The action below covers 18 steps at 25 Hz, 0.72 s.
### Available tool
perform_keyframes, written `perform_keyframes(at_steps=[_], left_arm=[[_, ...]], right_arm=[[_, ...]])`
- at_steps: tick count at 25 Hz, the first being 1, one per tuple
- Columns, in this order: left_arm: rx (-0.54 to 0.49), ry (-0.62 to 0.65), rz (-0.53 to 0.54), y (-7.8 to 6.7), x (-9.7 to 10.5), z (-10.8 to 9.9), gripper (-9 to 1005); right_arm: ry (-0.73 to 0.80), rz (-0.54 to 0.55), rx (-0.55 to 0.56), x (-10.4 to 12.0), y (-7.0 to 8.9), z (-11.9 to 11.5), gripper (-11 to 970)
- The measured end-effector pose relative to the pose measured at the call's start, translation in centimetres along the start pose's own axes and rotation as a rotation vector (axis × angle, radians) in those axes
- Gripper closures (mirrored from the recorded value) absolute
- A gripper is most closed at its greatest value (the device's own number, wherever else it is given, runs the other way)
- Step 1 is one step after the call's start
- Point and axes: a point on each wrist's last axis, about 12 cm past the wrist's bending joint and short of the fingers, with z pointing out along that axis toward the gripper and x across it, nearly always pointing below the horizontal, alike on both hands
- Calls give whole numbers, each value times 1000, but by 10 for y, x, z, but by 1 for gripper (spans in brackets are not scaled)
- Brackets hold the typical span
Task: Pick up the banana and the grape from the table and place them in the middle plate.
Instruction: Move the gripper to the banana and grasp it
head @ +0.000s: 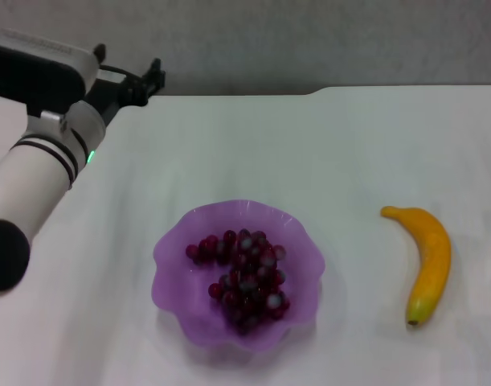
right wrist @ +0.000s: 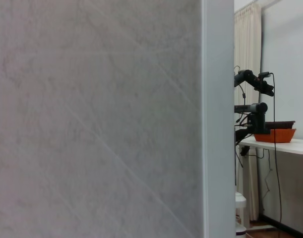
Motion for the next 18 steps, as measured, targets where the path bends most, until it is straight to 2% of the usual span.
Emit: perform_keyframes(at_steps=[4, 8, 10, 15, 18], left_arm=[[24, -46, -28, -1, 2, 0, 106], [67, -42, -112, 8, 3, 6, 106], [70, -31, -144, 16, 4, 10, 107], [22, -3, -215, 47, 5, 18, 107], [-27, -46, -225, 66, 5, 15, 107]], right_arm=[[-1, 1, -2, 0, 1, 0, 63], [-1, 2, -3, 0, 1, 0, 63], [-2, 2, -4, -1, 2, 1, 64], [-4, 1, -9, -2, 4, 2, 64], [1, 3, -7, -1, 3, 2, 64]])
